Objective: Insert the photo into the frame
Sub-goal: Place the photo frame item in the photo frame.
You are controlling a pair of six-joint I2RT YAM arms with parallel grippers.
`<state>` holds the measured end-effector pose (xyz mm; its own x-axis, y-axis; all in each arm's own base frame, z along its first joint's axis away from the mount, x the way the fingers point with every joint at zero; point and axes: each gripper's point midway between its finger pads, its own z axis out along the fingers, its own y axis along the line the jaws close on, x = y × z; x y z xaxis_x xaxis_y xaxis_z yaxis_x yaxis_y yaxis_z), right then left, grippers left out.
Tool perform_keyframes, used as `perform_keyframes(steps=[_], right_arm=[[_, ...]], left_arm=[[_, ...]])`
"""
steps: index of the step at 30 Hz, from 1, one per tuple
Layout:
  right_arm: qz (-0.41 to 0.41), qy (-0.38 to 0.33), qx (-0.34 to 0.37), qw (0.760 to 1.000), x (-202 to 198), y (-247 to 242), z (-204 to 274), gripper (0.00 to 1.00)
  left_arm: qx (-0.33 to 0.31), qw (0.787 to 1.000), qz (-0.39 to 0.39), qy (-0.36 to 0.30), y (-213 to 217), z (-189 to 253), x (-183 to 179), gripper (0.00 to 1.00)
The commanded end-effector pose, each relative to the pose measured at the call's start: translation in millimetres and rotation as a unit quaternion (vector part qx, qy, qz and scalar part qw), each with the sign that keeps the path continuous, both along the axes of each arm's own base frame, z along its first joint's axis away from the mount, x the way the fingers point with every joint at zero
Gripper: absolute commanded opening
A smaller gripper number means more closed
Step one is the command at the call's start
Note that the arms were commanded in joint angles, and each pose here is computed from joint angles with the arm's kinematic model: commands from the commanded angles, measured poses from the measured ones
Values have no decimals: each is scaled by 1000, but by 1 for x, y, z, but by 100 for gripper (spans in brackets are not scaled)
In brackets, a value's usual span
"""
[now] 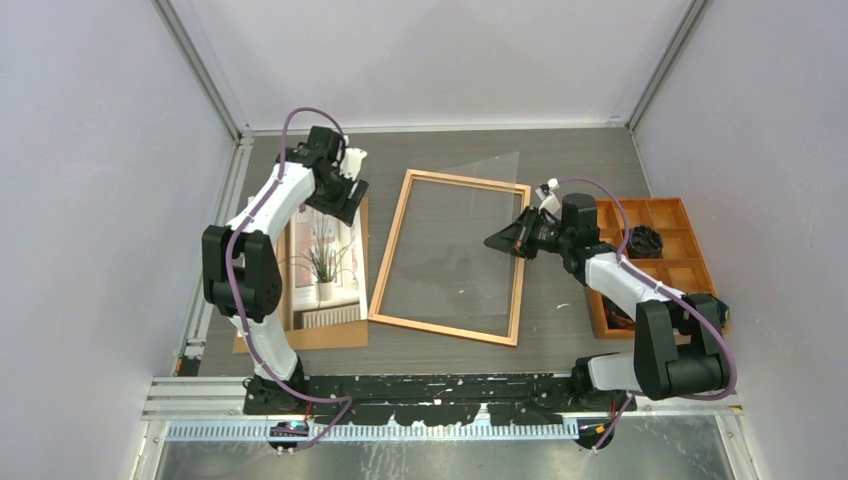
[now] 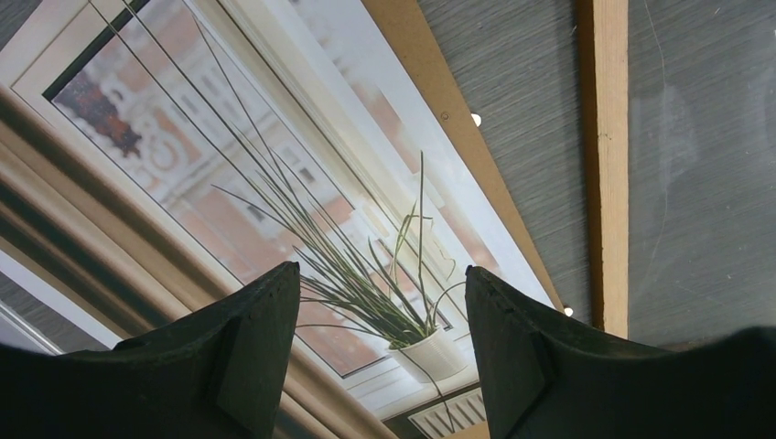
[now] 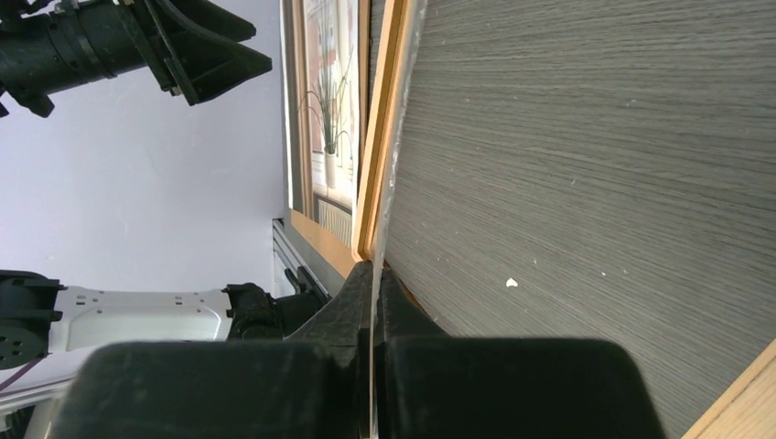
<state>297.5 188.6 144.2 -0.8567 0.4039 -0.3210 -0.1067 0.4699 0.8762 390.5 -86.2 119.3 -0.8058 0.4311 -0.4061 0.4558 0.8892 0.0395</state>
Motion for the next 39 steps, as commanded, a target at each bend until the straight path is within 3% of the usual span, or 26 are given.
perform_keyframes(steps=[1, 14, 27, 34, 39], right_arm=[[3, -44, 6, 999, 11, 4, 18, 1], [-51, -5, 102, 993, 17, 9, 21, 1], [-54, -6, 75, 996, 10, 4, 19, 1], [-54, -5, 76, 996, 12, 5, 20, 1], [-46, -21, 93, 994, 12, 7, 31, 1]], left_arm=[[3, 1000, -12, -6, -6, -4, 0, 68], [3, 995, -98, 6, -70, -47, -35, 67], [24, 994, -110, 11, -77, -65, -37, 65], [-7, 994, -109, -13, -73, -43, -31, 49], [-11, 994, -110, 11, -72, -62, -37, 45]])
